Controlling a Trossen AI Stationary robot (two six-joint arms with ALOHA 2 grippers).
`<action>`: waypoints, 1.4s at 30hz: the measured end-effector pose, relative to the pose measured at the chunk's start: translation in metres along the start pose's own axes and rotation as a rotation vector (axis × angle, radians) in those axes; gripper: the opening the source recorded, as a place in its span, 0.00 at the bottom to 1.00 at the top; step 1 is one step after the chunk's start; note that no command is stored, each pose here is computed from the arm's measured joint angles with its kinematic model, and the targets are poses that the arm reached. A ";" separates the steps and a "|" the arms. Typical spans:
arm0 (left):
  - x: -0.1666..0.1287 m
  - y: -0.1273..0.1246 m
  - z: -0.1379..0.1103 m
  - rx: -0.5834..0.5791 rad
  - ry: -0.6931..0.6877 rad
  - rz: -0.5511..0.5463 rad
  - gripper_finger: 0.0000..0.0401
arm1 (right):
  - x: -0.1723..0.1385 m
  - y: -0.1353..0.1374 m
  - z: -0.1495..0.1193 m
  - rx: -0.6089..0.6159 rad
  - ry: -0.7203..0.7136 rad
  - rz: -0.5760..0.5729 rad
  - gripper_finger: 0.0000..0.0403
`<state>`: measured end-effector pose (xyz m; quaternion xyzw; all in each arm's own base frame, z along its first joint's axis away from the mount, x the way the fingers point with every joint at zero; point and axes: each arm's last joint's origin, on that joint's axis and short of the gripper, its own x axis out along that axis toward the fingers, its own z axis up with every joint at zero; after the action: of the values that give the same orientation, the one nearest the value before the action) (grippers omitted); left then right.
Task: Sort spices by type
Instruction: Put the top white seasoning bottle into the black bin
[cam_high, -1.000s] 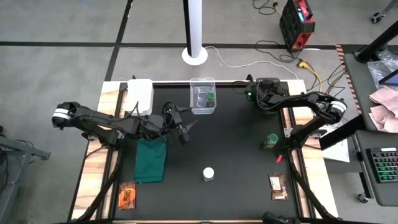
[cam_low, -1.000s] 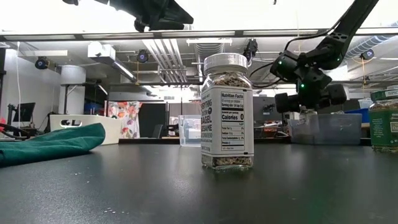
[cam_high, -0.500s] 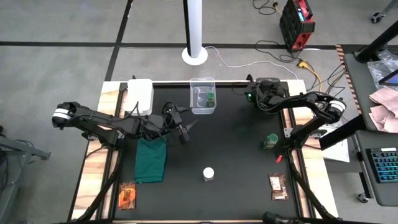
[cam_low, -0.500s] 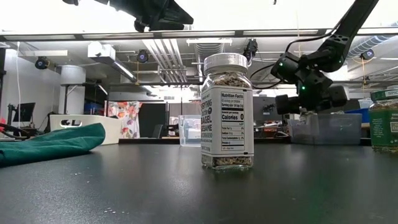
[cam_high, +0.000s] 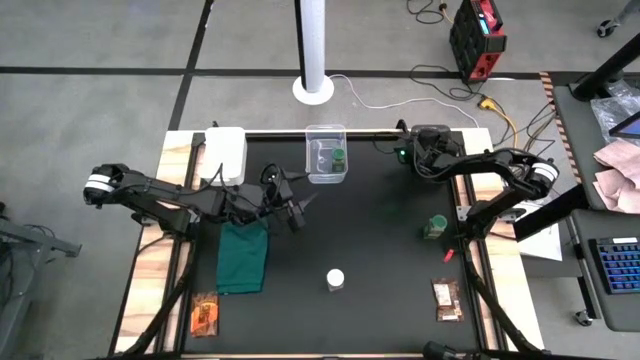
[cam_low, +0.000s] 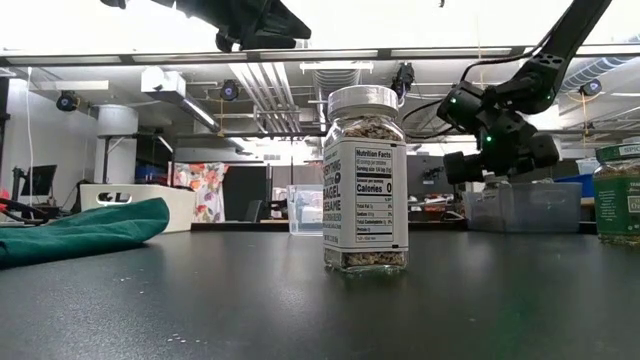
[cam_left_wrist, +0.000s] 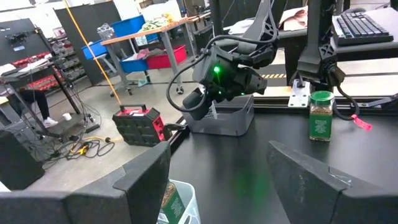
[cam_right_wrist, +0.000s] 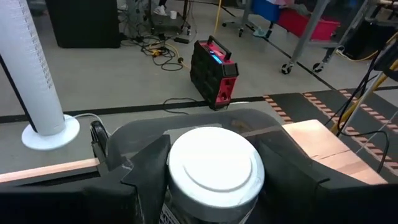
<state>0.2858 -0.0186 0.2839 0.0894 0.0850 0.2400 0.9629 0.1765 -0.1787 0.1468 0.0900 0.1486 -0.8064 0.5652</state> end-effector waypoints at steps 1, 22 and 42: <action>0.000 0.000 0.000 0.000 0.000 0.000 0.62 | 0.000 0.000 0.001 0.000 0.000 0.001 0.54; 0.000 0.000 -0.001 0.004 0.005 -0.001 0.62 | -0.032 -0.012 0.059 0.003 0.106 0.462 0.59; 0.000 0.000 -0.002 0.015 0.021 -0.005 0.62 | -0.004 0.000 0.077 -0.298 0.622 0.371 0.02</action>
<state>0.2854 -0.0186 0.2815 0.0938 0.0972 0.2378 0.9619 0.1796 -0.2014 0.2201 0.2724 0.4096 -0.5943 0.6362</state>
